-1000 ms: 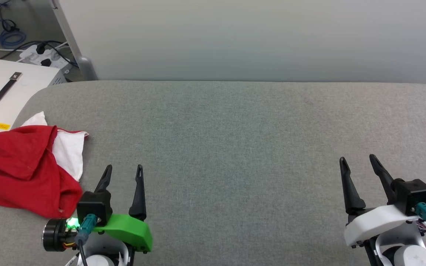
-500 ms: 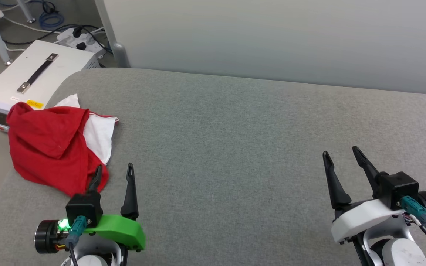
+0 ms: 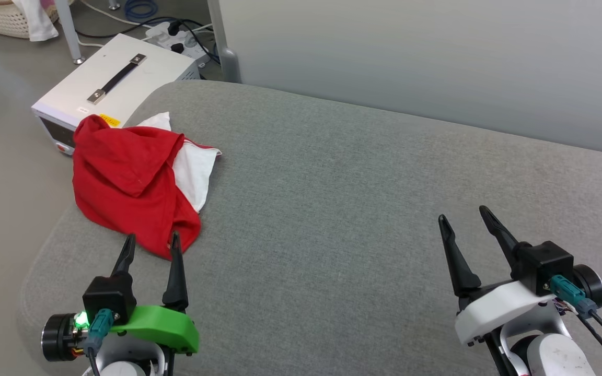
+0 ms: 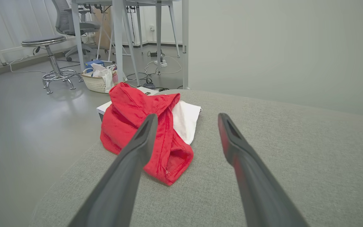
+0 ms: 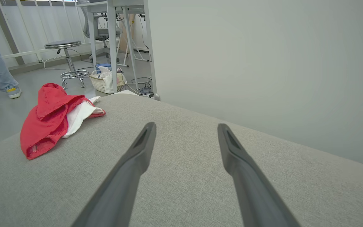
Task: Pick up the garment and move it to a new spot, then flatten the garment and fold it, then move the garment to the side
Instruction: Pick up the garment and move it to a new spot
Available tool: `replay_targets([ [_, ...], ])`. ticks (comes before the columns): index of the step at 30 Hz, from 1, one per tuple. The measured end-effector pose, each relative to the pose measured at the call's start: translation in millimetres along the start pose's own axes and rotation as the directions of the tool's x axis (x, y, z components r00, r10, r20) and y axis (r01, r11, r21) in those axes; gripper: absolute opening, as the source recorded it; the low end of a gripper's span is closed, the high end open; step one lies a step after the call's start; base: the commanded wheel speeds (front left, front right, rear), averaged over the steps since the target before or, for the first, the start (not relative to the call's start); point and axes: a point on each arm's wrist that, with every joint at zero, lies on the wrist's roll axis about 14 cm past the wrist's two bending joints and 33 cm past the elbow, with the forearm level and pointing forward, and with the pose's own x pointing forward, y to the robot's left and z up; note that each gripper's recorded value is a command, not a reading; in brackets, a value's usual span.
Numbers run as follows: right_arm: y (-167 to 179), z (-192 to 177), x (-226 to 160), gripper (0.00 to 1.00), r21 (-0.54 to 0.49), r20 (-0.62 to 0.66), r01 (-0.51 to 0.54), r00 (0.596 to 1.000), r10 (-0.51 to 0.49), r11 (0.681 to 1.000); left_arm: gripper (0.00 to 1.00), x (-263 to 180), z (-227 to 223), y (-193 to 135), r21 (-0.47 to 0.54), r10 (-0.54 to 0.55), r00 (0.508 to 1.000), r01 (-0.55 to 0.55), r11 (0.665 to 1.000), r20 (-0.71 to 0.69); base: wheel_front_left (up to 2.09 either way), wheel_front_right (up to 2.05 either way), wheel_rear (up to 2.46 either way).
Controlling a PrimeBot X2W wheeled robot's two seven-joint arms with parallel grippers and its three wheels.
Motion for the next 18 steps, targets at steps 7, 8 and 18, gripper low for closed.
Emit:
replay_targets([
  [7, 21.7, 3.9, 14.7, 1.0, 0.008, 0.021, -0.074, 0.997, 0.074, 0.997, 1.0, -10.9, 3.0, 21.5, -0.002, 0.065, 0.998, -0.065, 0.998, 0.014, 0.0, 0.0, 0.0],
  [8, 23.6, 3.7, 15.8, 1.0, 0.008, 0.022, -0.081, 0.997, 0.08, 0.997, 1.0, -12.0, 3.3, 23.5, -0.003, 0.071, 0.997, -0.071, 0.997, 0.016, 0.0, 0.0, 0.0],
  [18, 45.6, 8.1, 28.4, 1.0, 0.014, 0.045, -0.151, 0.988, 0.151, 0.988, 1.0, -25.2, 4.2, 47.3, -0.01, 0.14, 0.99, -0.14, 0.99, 0.028, 0.0, 0.0, 0.0],
])
